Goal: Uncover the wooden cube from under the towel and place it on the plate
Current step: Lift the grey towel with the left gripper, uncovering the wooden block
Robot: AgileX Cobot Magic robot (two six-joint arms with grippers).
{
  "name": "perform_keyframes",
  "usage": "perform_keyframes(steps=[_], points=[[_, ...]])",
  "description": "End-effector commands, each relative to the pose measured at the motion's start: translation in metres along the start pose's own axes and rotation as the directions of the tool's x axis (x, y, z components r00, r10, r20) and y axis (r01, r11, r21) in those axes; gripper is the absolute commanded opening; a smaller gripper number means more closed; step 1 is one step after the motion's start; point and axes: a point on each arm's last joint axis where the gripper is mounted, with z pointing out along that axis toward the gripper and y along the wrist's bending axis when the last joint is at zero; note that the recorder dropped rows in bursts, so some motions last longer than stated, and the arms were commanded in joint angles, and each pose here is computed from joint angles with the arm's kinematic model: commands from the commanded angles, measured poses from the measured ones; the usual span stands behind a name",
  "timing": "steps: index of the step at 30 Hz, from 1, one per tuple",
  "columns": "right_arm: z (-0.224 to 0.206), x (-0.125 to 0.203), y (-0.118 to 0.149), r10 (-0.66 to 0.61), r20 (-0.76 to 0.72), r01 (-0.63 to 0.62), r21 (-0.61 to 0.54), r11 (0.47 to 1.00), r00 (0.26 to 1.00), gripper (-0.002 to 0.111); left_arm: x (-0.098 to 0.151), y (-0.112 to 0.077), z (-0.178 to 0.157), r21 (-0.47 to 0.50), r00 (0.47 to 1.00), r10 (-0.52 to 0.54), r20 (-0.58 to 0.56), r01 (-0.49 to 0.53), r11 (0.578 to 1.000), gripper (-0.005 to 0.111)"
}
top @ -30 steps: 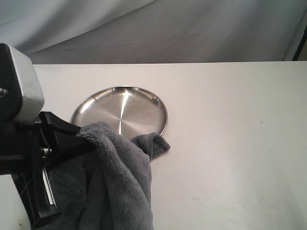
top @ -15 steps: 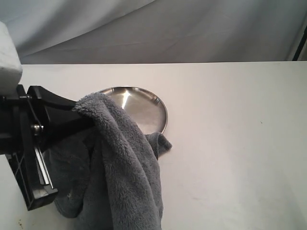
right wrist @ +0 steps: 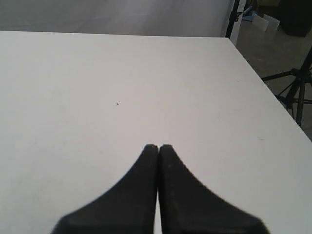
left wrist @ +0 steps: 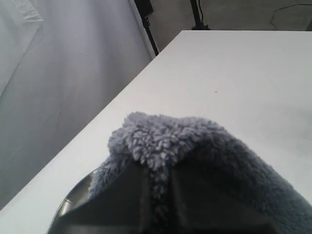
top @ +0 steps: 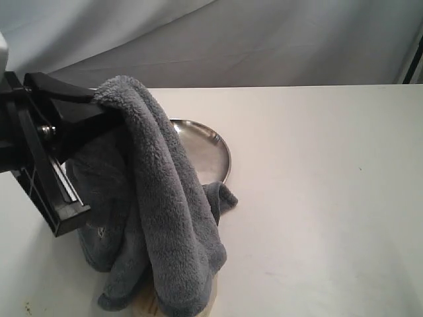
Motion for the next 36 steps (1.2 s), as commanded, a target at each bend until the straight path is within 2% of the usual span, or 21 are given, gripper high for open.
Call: perform_keyframes(steps=[1, 7, 13, 21, 27, 34, 36], points=[[0.0, 0.0, 0.0, 0.0, 0.004, 0.0, 0.007, 1.0, 1.0, 0.0, -0.01, 0.006, -0.007, -0.067, 0.997, 0.004, 0.082, 0.001, 0.998, 0.0], [0.0, 0.0, 0.0, 0.0, 0.004, 0.0, 0.007, 1.0, 1.0, 0.0, -0.02, 0.011, -0.022, -0.138, 0.985, 0.026, 0.173, -0.002, 0.99, 0.0], [0.0, 0.0, 0.0, 0.0, 0.004, 0.0, 0.007, 1.0, 1.0, 0.0, -0.025, 0.013, -0.04, -0.207, 0.964, 0.175, 0.201, -0.133, 0.969, 0.0], [0.0, 0.0, 0.0, 0.0, 0.004, 0.0, 0.007, 1.0, 1.0, 0.0, -0.03, 0.013, -0.062, -0.276, 0.928, 0.295, 0.226, -0.229, 0.933, 0.0], [0.0, 0.0, 0.0, 0.0, 0.004, 0.0, 0.007, 1.0, 1.0, 0.0, -0.027, 0.028, -0.083, -0.398, 0.938, 0.275, 0.211, -0.174, 0.901, 0.0], [0.0, 0.0, 0.0, 0.0, 0.004, 0.0, 0.007, 1.0, 1.0, 0.0, -0.018, 0.051, -0.104, -0.568, 0.968, 0.186, 0.17, -0.058, 0.821, 0.0], [0.0, 0.0, 0.0, 0.0, 0.004, 0.0, 0.007, 1.0, 1.0, 0.0, -0.015, 0.057, -0.105, -0.599, 0.974, 0.173, 0.147, -0.052, 0.799, 0.0]])
